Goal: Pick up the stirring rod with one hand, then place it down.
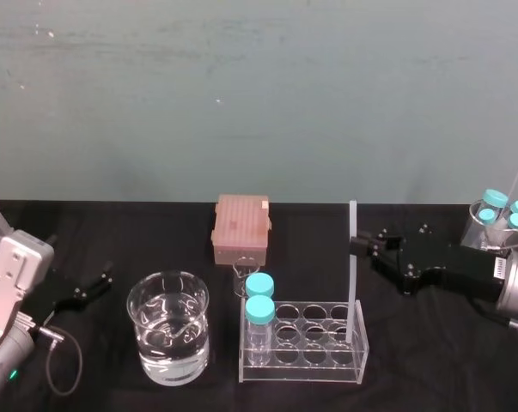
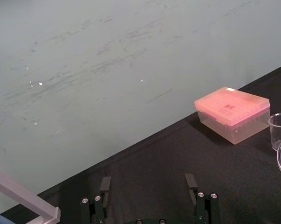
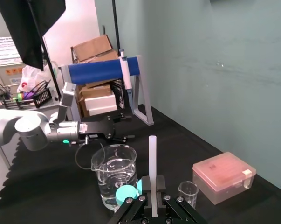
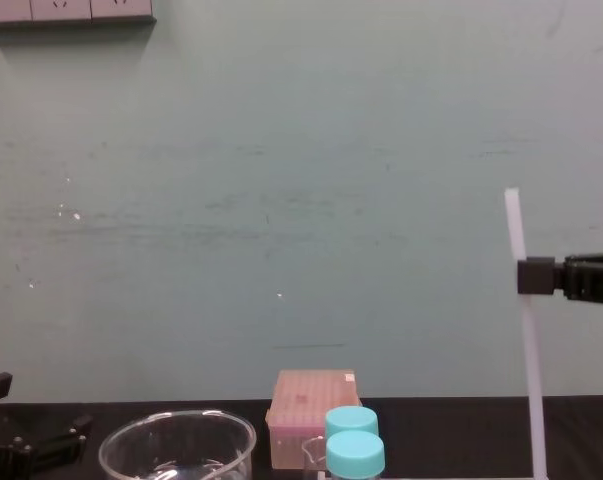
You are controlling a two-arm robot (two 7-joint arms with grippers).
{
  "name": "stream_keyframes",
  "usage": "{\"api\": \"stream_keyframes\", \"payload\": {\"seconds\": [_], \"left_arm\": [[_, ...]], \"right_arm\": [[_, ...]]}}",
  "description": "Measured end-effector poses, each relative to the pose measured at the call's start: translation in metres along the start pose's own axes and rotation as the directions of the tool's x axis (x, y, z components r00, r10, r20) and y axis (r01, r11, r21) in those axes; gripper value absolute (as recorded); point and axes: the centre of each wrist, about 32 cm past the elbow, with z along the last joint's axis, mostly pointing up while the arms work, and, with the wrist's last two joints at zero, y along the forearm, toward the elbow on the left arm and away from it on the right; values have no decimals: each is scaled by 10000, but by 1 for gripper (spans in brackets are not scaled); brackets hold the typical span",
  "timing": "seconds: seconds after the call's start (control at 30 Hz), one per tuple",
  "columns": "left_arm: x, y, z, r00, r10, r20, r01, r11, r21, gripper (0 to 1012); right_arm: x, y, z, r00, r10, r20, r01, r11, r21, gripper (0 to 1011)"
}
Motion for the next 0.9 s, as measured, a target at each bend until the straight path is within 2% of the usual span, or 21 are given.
{"api": "stream_keyframes", "payload": {"seconds": [0.9], "left_arm": [[0, 0, 0, 10000, 0, 0, 0, 10000, 0, 1005]], "right_arm": [[54, 139, -342, 9997, -202, -129, 196, 9989, -430, 62]]}}
